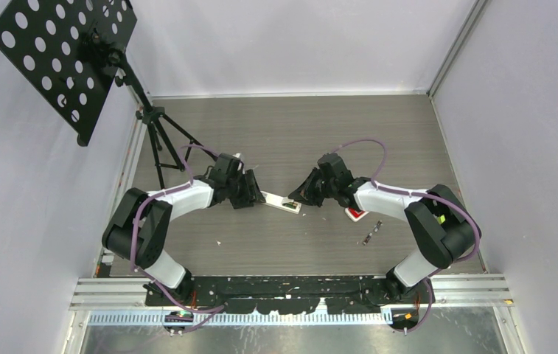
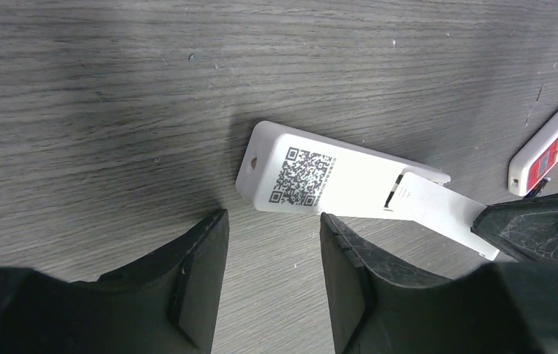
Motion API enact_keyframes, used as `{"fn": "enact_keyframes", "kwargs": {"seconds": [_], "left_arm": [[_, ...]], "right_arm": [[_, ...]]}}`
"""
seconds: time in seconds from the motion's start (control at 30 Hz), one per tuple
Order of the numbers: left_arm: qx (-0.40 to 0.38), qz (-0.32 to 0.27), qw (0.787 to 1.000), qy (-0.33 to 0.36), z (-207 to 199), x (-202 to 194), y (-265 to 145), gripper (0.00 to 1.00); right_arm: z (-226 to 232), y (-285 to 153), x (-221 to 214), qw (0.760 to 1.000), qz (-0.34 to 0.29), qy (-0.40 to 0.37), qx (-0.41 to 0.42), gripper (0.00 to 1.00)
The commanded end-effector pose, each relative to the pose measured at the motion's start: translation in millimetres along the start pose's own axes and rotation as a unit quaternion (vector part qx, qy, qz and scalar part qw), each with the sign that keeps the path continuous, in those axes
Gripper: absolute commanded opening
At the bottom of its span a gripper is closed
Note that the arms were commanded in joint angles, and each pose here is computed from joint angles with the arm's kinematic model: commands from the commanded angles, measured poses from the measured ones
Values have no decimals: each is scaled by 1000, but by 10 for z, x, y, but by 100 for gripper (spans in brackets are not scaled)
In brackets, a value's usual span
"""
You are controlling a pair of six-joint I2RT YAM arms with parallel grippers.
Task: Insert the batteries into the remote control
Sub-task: Load the battery cover into the remote control.
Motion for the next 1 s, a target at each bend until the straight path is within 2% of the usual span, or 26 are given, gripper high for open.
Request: {"fn": "enact_keyframes", "kwargs": {"seconds": [0.0, 0.43, 0.97], "left_arm": [[-11, -15, 1000, 11, -30, 72, -2, 50], [-21, -33, 999, 15, -81, 141, -40, 50], [21, -58, 998, 31, 0, 247, -103, 54]], "right_arm": [[92, 3, 8, 1000, -6, -1, 6, 1], [50, -5, -24, 1000, -5, 2, -8, 1], [54, -9, -63, 1000, 9, -3, -6, 1]]}}
Point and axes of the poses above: each gripper's point midway between its finger pads, its own y axis out along the fingers, its own z axis along the line the jaws close on, x = y × z, the point moved 4 cm from there along -y, back along the fingers, and after that the axes turned 8 degrees about y, right-handed, at the moved point
